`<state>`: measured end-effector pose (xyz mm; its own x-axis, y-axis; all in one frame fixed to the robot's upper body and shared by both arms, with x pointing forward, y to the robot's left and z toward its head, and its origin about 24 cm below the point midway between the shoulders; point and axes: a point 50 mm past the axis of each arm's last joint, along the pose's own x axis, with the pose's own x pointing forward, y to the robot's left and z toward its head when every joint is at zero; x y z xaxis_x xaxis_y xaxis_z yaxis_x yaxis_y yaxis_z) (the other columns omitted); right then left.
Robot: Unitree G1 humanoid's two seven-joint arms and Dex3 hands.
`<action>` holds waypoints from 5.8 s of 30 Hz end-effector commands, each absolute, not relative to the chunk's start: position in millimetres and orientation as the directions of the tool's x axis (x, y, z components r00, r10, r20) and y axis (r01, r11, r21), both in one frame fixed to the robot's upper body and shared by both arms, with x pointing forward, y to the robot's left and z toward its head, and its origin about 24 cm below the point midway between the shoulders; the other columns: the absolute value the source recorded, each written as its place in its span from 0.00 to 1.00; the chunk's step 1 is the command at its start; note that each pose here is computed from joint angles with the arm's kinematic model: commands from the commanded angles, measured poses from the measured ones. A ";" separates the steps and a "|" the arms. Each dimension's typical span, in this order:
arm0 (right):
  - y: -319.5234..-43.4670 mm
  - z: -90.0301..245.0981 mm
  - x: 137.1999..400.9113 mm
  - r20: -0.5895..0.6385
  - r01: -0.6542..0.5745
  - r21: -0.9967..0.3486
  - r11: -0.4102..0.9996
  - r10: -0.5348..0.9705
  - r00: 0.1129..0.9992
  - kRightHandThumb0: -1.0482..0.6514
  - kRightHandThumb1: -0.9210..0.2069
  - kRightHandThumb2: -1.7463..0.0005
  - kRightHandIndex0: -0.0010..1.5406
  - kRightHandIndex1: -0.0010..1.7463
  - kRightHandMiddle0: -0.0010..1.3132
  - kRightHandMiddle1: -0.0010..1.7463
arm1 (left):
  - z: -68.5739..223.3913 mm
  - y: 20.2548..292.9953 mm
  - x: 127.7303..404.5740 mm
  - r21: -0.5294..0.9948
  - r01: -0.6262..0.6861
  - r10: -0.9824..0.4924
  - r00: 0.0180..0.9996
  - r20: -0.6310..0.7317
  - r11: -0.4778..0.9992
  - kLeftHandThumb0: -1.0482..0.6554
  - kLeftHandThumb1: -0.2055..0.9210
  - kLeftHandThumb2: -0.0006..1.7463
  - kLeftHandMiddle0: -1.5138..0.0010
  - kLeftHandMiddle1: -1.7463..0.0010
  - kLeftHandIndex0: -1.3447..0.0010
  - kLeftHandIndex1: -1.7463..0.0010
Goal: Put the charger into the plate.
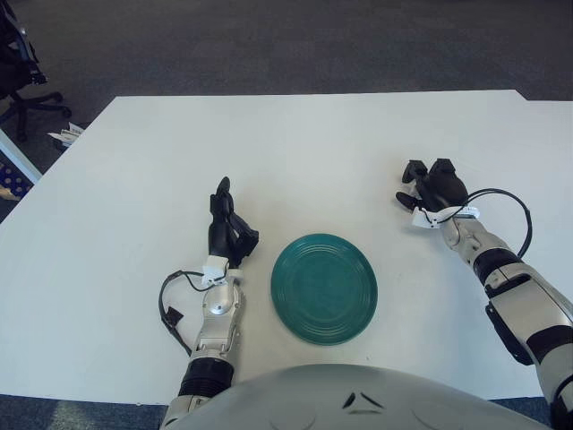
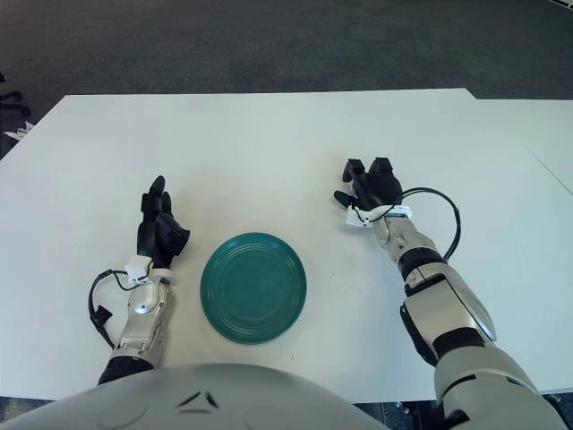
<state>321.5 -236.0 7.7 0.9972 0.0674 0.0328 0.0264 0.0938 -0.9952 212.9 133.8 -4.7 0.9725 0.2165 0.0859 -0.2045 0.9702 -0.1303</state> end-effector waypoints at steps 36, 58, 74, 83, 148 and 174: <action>-198.7 96.1 343.6 0.303 0.244 -0.945 0.219 0.299 0.905 0.33 0.56 0.22 0.71 1.00 0.48 1.00 | -32.6 136.9 193.9 -0.138 -0.196 0.191 0.980 -0.051 0.971 0.00 1.00 0.69 0.93 1.00 1.00 0.69; -187.5 123.2 329.1 0.290 0.237 -0.955 0.181 0.378 0.879 0.32 0.58 0.21 0.78 1.00 0.50 1.00 | -31.8 136.1 194.7 -0.123 -0.186 0.179 0.982 -0.067 0.975 0.00 1.00 0.69 0.94 1.00 0.99 0.67; -192.4 120.4 329.3 0.244 0.182 -0.964 0.195 0.362 0.900 0.31 0.64 0.17 0.78 1.00 0.53 1.00 | -31.5 135.2 195.5 -0.132 -0.180 0.173 0.983 -0.064 0.975 0.00 1.00 0.69 0.94 1.00 0.98 0.65; -208.8 112.3 338.6 0.152 0.102 -0.977 0.185 0.279 0.948 0.35 0.48 0.29 0.62 1.00 0.43 1.00 | -31.9 136.2 195.9 -0.125 -0.181 0.173 0.982 -0.070 0.976 0.00 1.00 0.69 0.93 1.00 0.98 0.63; -221.3 114.7 350.1 -0.481 -0.453 -0.874 -0.176 0.176 0.859 0.00 0.00 0.51 0.00 0.00 0.00 0.09 | -36.9 137.6 198.2 -0.137 -0.135 0.127 0.990 -0.062 0.981 0.00 1.00 0.69 0.97 1.00 0.99 0.62; -225.2 90.4 352.1 -0.459 -0.450 -0.888 -0.090 0.187 0.868 0.00 0.00 0.54 0.02 0.00 0.00 0.16 | -36.1 141.3 196.5 -0.145 -0.139 0.129 0.989 -0.071 0.980 0.00 1.00 0.66 0.98 1.00 1.00 0.71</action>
